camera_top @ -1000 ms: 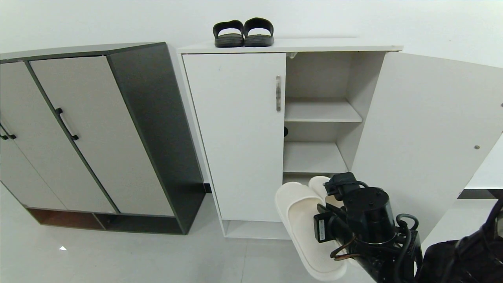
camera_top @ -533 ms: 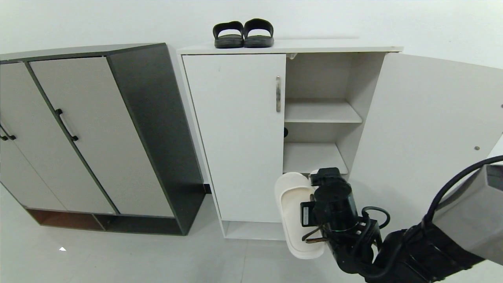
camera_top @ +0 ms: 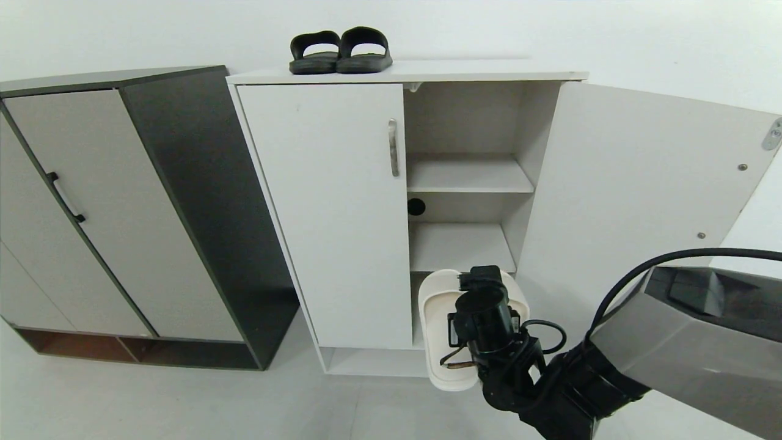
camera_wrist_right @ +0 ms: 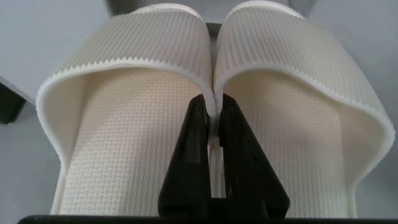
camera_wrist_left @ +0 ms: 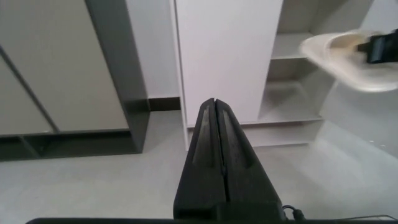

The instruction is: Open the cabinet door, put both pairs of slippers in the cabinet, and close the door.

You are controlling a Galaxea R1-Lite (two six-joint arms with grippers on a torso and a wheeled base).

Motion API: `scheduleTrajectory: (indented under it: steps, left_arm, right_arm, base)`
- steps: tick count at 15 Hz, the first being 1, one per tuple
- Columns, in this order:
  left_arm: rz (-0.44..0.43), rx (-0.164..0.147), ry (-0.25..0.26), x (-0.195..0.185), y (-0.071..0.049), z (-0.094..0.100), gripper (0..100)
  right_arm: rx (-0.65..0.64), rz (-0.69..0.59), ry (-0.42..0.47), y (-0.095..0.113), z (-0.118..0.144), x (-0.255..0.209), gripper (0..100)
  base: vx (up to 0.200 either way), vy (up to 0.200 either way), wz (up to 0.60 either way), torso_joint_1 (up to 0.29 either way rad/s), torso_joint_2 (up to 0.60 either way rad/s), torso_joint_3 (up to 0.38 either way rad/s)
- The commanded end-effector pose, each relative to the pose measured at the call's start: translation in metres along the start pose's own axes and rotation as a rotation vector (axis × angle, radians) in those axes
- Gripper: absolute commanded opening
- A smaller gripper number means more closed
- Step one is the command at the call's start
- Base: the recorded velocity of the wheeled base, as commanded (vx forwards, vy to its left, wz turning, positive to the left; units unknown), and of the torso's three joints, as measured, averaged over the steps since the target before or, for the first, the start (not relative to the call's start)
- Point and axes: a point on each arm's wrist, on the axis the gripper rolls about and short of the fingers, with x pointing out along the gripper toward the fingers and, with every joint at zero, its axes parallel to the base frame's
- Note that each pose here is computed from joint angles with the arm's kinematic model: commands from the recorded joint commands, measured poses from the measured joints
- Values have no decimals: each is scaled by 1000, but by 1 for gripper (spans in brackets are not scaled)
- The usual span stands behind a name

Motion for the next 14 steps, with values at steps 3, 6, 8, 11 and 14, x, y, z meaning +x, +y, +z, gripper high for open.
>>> scheduleTrajectory:
  steps: [3, 6, 8, 11, 14]
  left_arm:
    - [2, 1, 1, 0, 0, 0, 0]
    - [2, -1, 1, 0, 0, 0, 0]
    - [2, -1, 1, 0, 0, 0, 0]
    - [2, 1, 1, 0, 0, 0, 0]
    - [2, 1, 1, 0, 0, 0, 0]
  right_arm:
    - [-7, -4, 9, 3, -8, 6, 0]
    - [-8, -5, 10, 2, -8, 6, 0]
    - [-9, -6, 14, 2, -10, 7, 0]
    - [-9, -11, 15, 0, -10, 8, 0]
    - [-12, -14, 19, 0, -12, 10, 0]
  base:
    - [0, 0, 0, 0, 0, 0]
    - [0, 0, 0, 0, 0, 0]
    - [0, 0, 0, 0, 0, 0]
    - [0, 0, 0, 0, 0, 0]
    - [0, 0, 0, 1, 1, -35]
